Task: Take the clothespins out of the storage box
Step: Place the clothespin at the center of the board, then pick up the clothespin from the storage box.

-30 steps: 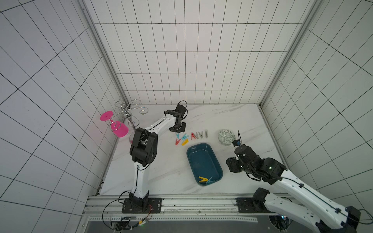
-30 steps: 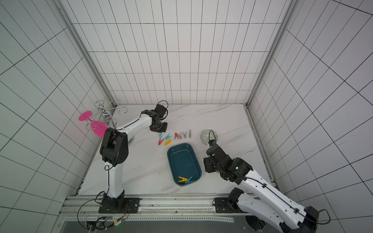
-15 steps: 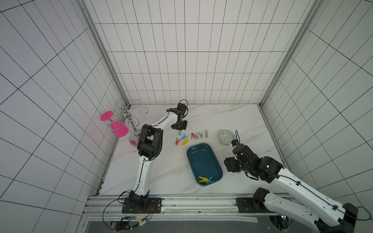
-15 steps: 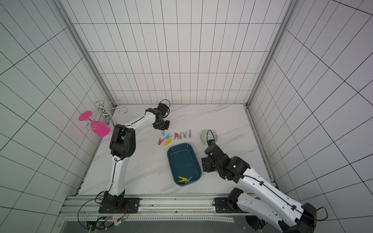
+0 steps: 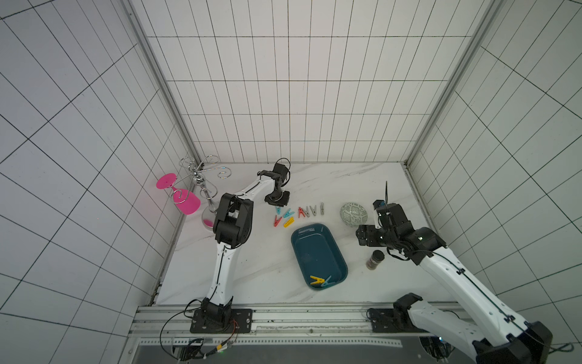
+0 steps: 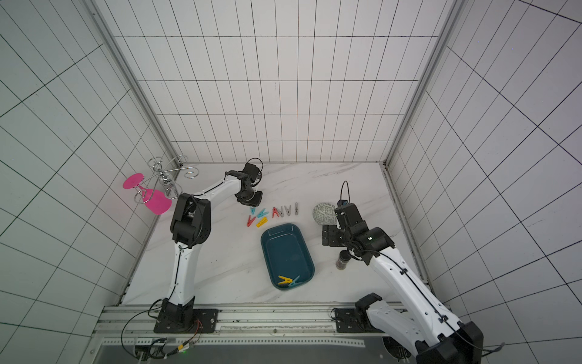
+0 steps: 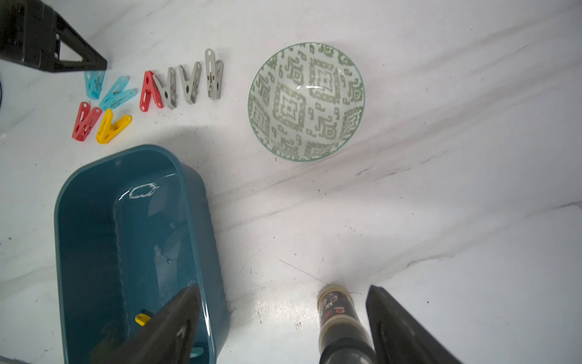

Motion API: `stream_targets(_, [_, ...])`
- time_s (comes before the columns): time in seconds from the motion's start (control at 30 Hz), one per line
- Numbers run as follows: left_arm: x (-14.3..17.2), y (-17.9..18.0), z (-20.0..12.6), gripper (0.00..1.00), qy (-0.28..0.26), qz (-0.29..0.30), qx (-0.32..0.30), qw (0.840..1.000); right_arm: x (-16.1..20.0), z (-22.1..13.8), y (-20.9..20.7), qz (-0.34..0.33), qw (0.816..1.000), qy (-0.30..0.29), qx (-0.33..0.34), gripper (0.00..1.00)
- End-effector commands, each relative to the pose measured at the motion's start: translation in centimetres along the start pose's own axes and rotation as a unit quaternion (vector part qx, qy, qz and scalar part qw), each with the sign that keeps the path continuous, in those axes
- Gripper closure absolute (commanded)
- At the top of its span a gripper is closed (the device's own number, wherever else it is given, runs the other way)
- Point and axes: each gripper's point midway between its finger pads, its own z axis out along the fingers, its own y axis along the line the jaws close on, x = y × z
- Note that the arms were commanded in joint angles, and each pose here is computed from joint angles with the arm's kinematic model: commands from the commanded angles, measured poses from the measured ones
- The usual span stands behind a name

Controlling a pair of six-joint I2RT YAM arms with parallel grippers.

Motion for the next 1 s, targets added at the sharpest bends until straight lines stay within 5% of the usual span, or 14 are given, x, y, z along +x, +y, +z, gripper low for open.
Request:
stream_targets(0.0, [-1.4,-0.7,-3.2,0.66,-0.047,0.015,0.025,0.998,-2.8,-0.2,-0.8,0.006,1.000,-0.016,-0.016,0.13])
stream_targets(0.13, [-1.8,-0.1,-5.7,0.52,-0.083,0.025,0.033,0.996,-5.7,0.6,-3.7,0.031,0.999,-0.041,-0.004,0.11])
stream_targets(0.3, [-2.2,2.7,-10.0,0.17,-0.165,0.016,0.045,0.985,-8.9,1.0,-8.2,0.073,0.994,-0.085,0.014,0.07])
stream_targets(0.37, [-1.9,4.2,-11.6,0.15,-0.195,0.005,0.048,0.980,-9.8,1.4,-9.9,0.088,0.991,-0.097,0.020,0.06])
stream_targets(0.4, [-1.5,5.0,-12.0,0.02,-0.207,0.000,0.049,0.977,-10.2,1.8,-10.7,0.096,0.990,-0.099,0.022,0.06])
stream_targets(0.53, [-0.6,6.3,-13.5,0.02,-0.245,0.010,0.054,0.968,-11.5,3.0,-11.3,0.093,0.991,-0.094,0.000,0.11])
stream_targets(0.77, [1.2,5.7,-13.7,0.02,-0.276,0.059,0.052,0.958,-9.7,3.7,-5.1,-0.016,0.995,-0.020,-0.100,0.22])
stream_targets(0.97, [2.3,5.6,-14.2,0.02,-0.288,0.088,0.039,0.953,-2.9,2.6,3.9,-0.163,0.958,0.067,-0.224,0.28])
